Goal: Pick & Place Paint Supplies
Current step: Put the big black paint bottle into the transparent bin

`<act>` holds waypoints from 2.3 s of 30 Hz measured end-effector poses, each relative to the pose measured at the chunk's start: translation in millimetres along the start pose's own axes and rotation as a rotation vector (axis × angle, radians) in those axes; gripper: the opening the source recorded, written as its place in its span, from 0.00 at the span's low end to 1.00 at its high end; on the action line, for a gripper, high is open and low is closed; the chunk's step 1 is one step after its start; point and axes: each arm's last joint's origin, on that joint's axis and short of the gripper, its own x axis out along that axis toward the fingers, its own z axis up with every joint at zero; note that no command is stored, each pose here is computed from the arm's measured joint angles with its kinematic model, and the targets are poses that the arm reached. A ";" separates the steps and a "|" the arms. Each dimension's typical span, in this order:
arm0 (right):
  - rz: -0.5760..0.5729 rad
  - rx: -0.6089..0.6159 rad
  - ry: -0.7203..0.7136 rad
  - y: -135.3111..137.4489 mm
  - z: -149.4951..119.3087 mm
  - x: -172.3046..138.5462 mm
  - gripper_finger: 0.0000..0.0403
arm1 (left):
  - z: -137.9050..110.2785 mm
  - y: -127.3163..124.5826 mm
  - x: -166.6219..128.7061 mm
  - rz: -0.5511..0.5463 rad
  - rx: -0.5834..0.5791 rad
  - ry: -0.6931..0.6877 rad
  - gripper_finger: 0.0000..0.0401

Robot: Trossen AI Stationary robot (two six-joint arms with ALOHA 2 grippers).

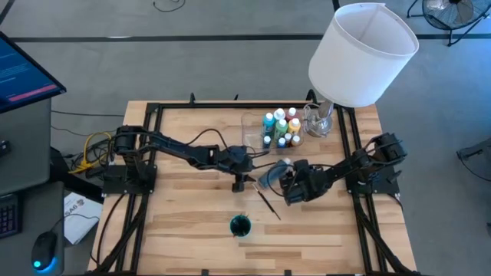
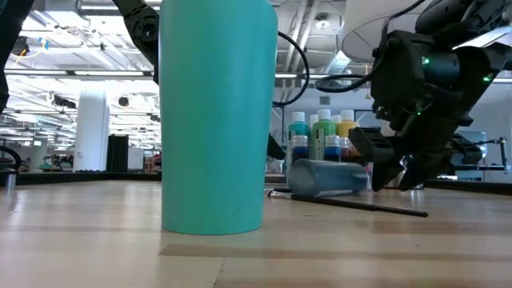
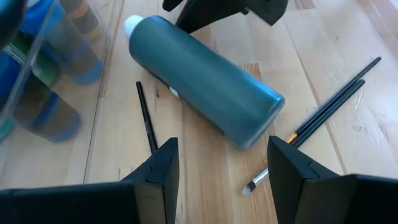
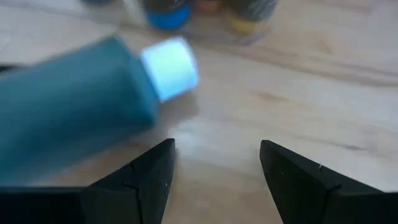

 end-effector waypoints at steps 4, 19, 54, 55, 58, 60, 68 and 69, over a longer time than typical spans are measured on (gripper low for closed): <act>0.045 -0.022 0.042 5.4 -1.4 -0.2 0.57 | -4.5 -0.4 0.1 -0.001 -0.004 0.013 0.34; 0.328 -0.038 -0.001 40.2 9.8 -0.6 0.57 | -3.9 -0.3 0.1 0.000 -0.018 0.005 0.34; 0.521 -0.059 -0.077 65.2 10.3 1.3 0.57 | -3.0 -9.6 0.2 0.086 -0.114 0.009 0.34; 0.541 -0.055 -0.068 68.2 10.0 4.7 0.57 | -2.6 -11.1 0.2 0.090 -0.111 0.006 0.34; 0.542 -0.071 -0.013 71.7 9.0 15.8 0.57 | -2.2 -15.1 0.1 0.113 -0.109 0.005 0.34; 0.536 -0.066 -0.012 71.3 10.3 18.2 0.57 | -2.3 -16.6 0.0 0.135 -0.105 0.006 0.34; 0.562 -0.073 -0.031 73.5 12.0 13.1 0.57 | -2.8 -16.7 -0.2 0.164 -0.100 0.011 0.34; 0.563 -0.073 -0.031 73.5 12.0 13.1 0.57 | -2.9 -16.2 -0.2 0.165 -0.100 0.012 0.34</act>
